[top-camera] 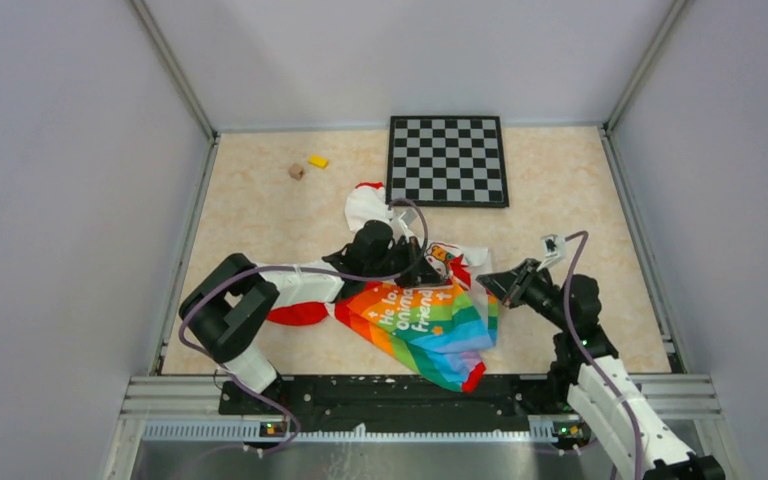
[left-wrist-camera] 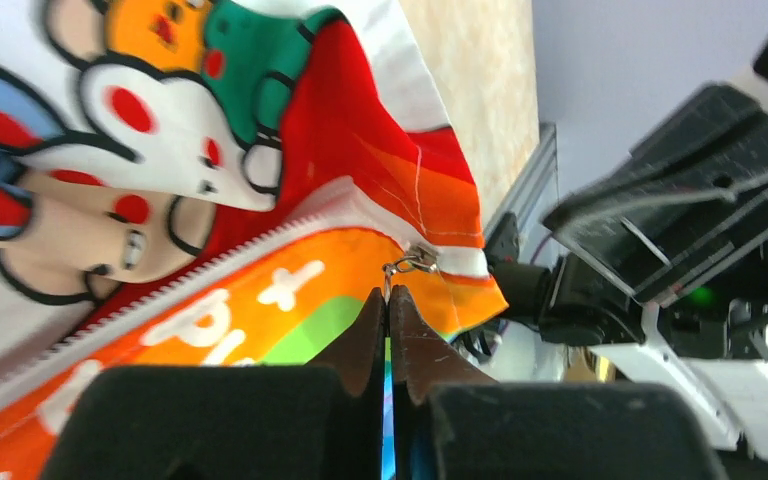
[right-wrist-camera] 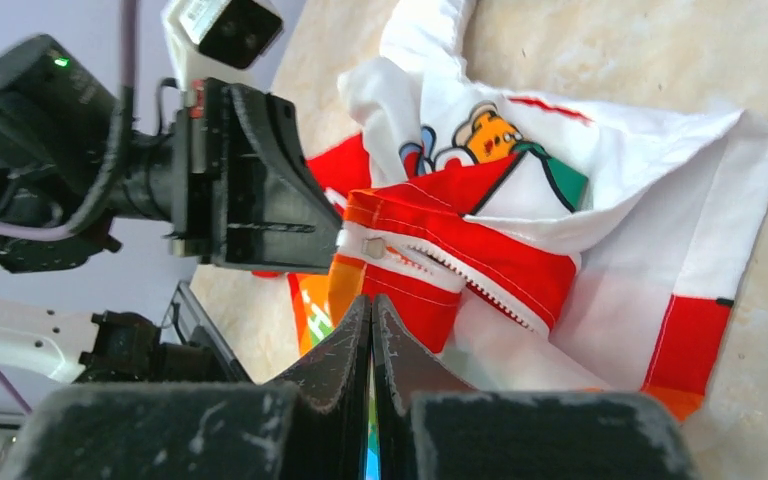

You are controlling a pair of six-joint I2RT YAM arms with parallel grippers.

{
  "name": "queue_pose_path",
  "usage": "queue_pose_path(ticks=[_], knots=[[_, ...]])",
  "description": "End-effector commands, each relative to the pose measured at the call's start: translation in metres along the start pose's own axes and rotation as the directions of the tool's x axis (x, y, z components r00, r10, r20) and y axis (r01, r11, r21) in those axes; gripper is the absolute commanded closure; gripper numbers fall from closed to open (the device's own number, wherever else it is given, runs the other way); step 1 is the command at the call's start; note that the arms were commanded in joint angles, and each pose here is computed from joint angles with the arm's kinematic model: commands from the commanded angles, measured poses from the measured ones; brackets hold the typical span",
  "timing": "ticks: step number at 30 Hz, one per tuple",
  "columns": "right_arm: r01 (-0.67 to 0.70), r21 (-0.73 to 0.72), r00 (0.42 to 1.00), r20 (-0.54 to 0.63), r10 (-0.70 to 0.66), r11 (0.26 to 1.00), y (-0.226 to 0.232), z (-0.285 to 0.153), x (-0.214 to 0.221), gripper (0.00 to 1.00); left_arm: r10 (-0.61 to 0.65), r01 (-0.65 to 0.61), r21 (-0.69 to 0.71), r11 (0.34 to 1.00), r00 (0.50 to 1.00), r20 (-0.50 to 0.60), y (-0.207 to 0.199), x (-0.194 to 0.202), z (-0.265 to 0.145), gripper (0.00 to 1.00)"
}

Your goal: Zip up the jacket

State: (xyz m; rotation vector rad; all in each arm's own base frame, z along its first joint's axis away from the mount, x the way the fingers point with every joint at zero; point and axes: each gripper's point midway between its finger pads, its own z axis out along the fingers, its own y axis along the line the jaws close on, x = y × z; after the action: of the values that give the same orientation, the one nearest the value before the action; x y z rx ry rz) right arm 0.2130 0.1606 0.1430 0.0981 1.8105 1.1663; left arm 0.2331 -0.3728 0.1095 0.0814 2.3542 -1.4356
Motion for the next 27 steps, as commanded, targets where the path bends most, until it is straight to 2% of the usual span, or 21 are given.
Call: queue_pose_path(ticks=[1, 4, 8, 12, 16, 27], knots=[[0.105, -0.042, 0.991, -0.078, -0.108, 0.994, 0.014, 0.005, -0.006, 0.98, 0.073, -0.066, 0.141, 0.988, 0.996, -0.041, -0.039, 0.012, -0.001, 1.00], [0.149, -0.061, 0.973, -0.167, -0.157, 0.987, 0.017, 0.006, -0.001, 0.70, 0.068, -0.060, 0.169, 0.984, 0.997, -0.044, -0.045, 0.013, 0.002, 1.00], [0.218, -0.072, 0.945, -0.233, -0.229, 0.973, 0.020, 0.006, -0.003, 0.51, 0.071, -0.061, 0.202, 0.977, 0.997, -0.041, -0.054, 0.013, 0.005, 1.00], [0.203, -0.061, 0.934, -0.288, -0.212, 0.977, 0.012, 0.008, 0.007, 0.52, 0.073, -0.063, 0.210, 0.976, 0.996, -0.042, -0.058, 0.012, 0.007, 1.00], [0.205, -0.103, 0.923, -0.311, -0.227, 0.973, 0.015, 0.013, 0.015, 0.63, 0.071, -0.060, 0.204, 0.977, 0.996, -0.046, -0.056, 0.013, 0.008, 1.00], [0.229, -0.082, 0.909, -0.338, -0.244, 0.970, 0.009, 0.021, 0.021, 0.67, 0.069, -0.055, 0.214, 0.975, 0.996, -0.057, -0.059, 0.015, 0.009, 1.00]])
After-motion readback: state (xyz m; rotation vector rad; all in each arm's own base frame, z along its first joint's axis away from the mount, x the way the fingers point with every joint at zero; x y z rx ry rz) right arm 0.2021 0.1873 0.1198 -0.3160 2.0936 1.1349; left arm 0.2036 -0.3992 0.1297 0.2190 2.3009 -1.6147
